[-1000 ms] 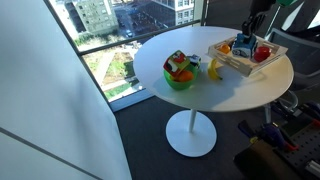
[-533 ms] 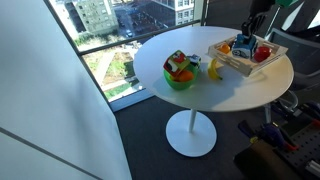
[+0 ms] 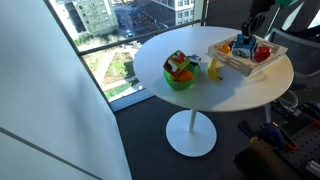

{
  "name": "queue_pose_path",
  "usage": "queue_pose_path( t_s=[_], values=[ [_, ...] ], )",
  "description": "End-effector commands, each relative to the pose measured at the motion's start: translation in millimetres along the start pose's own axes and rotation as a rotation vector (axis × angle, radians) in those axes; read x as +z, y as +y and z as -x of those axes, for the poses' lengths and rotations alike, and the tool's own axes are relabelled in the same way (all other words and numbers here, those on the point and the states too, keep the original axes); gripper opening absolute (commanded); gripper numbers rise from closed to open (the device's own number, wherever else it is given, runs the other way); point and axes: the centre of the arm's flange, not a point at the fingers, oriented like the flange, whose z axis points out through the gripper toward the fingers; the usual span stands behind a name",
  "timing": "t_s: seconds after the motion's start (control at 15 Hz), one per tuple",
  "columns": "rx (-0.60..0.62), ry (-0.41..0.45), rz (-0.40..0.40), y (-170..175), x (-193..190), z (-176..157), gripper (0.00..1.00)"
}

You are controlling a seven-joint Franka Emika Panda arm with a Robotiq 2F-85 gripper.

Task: Remove the block with a number image from the wooden tray and put it on the table

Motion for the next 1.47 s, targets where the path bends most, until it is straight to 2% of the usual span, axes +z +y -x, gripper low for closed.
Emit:
queue_pose_path(
  t_s=[0.0, 0.73, 1.4],
  values=[
    [0.0, 0.0, 0.0, 0, 0, 0, 0.04],
    [-0.007, 0.005, -0.005, -22, 4, -9, 0.04],
    [0.103, 0.04, -0.044, -44, 27, -14, 0.04]
  ],
)
